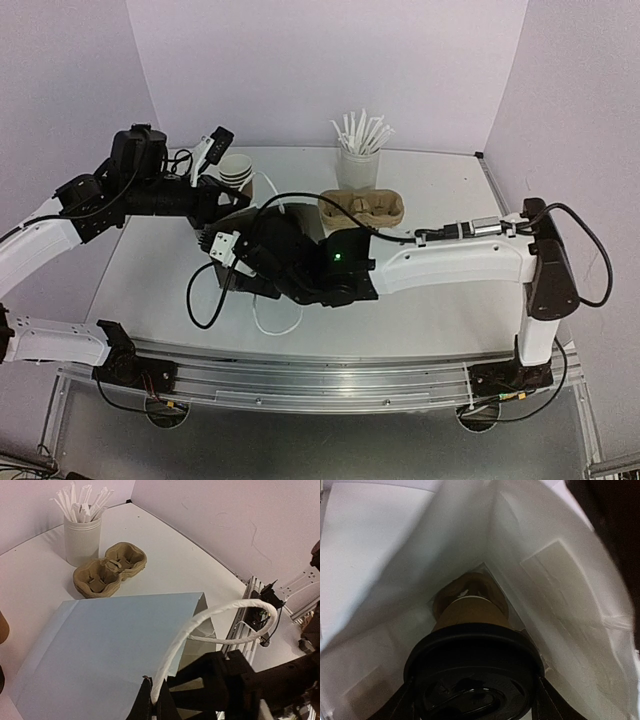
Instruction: Pack the takeout coffee
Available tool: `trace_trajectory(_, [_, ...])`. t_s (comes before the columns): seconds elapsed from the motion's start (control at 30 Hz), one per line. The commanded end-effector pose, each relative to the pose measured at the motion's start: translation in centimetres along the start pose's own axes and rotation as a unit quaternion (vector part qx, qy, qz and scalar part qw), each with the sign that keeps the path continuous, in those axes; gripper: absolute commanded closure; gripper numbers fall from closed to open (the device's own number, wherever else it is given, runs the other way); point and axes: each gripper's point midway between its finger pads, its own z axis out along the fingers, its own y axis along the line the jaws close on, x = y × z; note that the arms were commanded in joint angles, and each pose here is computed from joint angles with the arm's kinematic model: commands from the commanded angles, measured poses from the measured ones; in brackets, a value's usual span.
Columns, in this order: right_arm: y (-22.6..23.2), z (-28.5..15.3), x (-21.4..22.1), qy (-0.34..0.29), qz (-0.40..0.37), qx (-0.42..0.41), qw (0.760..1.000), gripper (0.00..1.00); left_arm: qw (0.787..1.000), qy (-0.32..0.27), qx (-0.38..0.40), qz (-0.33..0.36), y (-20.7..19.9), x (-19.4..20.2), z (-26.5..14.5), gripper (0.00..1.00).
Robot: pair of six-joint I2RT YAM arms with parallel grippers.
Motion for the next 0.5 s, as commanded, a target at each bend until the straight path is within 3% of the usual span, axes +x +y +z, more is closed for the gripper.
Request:
trace_trajectory(0.0, [-3.4,1.3,-0.7,0.001,0.014,0.060,0.998,1.00,0.996,-0.052,0.073,0.019,-2.8,-3.5,-2.1,1.00])
trace_trajectory(0.47, [-2.1,4.3,0.1,0.018,0.001,0.057,0.998,1.00,0.992,-0.035,0.115,0.036,-3.4,-2.3,-1.5,1.00])
